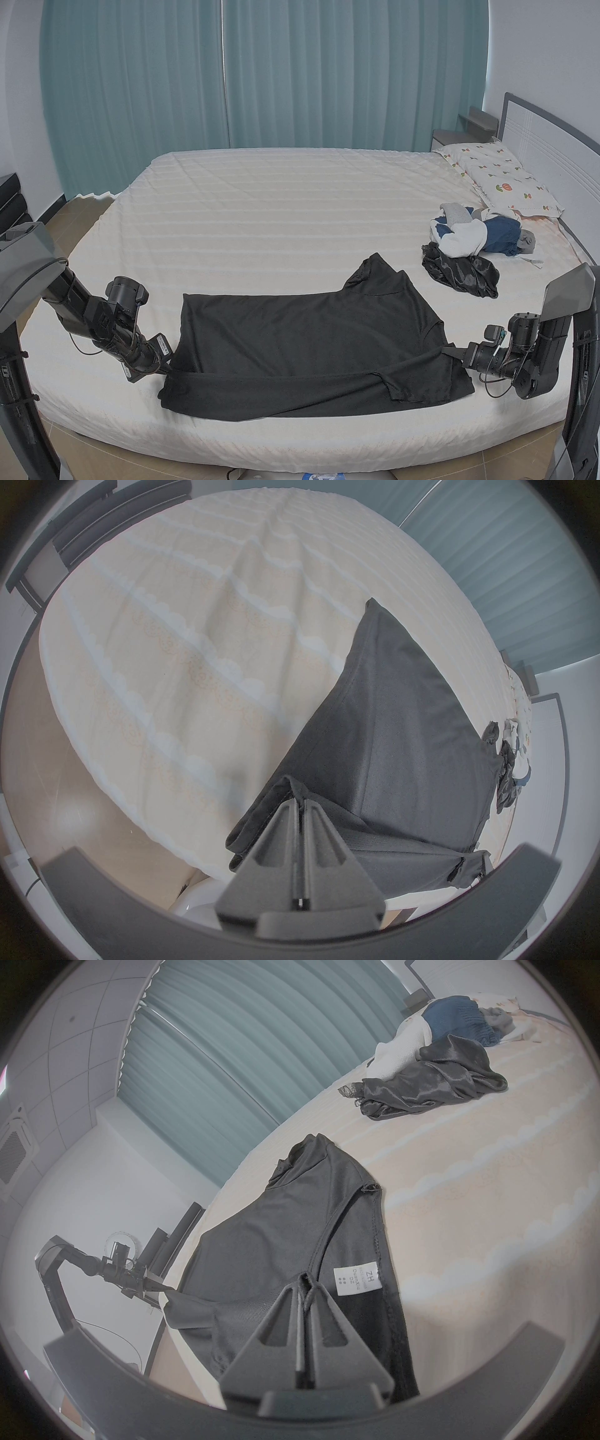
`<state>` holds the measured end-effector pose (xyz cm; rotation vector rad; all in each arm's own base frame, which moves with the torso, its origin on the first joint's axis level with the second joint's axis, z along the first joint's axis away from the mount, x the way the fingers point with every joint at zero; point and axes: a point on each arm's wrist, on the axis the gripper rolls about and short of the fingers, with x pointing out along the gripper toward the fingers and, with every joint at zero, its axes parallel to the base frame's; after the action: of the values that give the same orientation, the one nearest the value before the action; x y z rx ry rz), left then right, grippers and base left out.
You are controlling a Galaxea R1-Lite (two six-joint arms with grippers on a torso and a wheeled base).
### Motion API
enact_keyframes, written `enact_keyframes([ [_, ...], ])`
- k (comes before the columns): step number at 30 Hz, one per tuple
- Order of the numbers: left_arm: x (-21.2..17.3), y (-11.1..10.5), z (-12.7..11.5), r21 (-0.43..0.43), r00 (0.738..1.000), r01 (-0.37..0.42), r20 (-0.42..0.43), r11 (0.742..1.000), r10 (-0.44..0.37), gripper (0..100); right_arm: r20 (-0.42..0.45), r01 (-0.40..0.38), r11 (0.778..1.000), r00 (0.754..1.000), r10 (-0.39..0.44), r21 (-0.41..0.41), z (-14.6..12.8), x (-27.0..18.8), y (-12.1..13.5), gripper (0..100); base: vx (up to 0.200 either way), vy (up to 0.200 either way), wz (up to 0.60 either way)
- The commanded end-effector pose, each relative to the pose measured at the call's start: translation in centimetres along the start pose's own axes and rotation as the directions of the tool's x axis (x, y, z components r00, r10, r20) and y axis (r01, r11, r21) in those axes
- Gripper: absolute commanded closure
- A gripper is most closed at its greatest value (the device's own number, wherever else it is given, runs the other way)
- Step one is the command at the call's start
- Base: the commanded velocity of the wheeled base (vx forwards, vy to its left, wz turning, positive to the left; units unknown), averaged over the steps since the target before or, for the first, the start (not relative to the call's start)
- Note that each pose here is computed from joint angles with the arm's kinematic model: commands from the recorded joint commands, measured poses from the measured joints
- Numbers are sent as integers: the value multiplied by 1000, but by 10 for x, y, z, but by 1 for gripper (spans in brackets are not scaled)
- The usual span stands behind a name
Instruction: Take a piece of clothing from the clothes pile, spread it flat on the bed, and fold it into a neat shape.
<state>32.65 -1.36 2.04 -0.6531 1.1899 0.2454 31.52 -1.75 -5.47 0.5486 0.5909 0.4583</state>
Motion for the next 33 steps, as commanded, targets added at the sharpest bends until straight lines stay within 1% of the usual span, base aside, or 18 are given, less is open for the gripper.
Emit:
enact_keyframes([
  [1,4,0,2,-5,1000,2,4,1000,-2,100,0,11,1000,1000,-11,-2,-3,7,-2,100,0,0,0],
  [5,7,-1,4,-24,1000,12,16,1000,-11,100,6,16,1000,1000,-16,-6,-2,9,-2,100,0,0,0],
  [17,10,-2,5,-30,1000,5,27,1000,-4,100,-7,13,1000,1000,-13,-5,-7,16,-4,100,0,0,0],
  [18,10,-2,5,-35,1000,5,27,999,-4,100,-9,13,1000,1000,-13,-4,-8,16,-5,0,0,0,0],
  [19,10,-3,5,-36,1000,6,27,999,-5,100,-10,14,1000,1000,-14,-3,-8,16,-5,0,0,0,0],
  [20,10,-3,5,-36,1000,5,26,999,-4,0,-10,14,1000,1000,-14,-3,-8,16,-5,0,0,0,0],
  [24,11,-4,5,-35,1000,4,27,999,-3,0,-12,15,1000,1000,-15,-1,-9,16,-5,0,0,0,0],
  [28,10,-3,5,-39,1000,5,28,999,-4,0,5,17,1000,1000,-17,1,-6,11,-6,0,0,0,0],
  [31,8,-3,6,-43,999,9,34,999,-7,0,17,22,999,1000,-23,23,-6,6,-6,0,0,0,0],
  [33,6,-4,8,-60,999,15,42,998,-12,0,45,24,997,999,-28,78,-3,0,-8,0,0,0,0],
])
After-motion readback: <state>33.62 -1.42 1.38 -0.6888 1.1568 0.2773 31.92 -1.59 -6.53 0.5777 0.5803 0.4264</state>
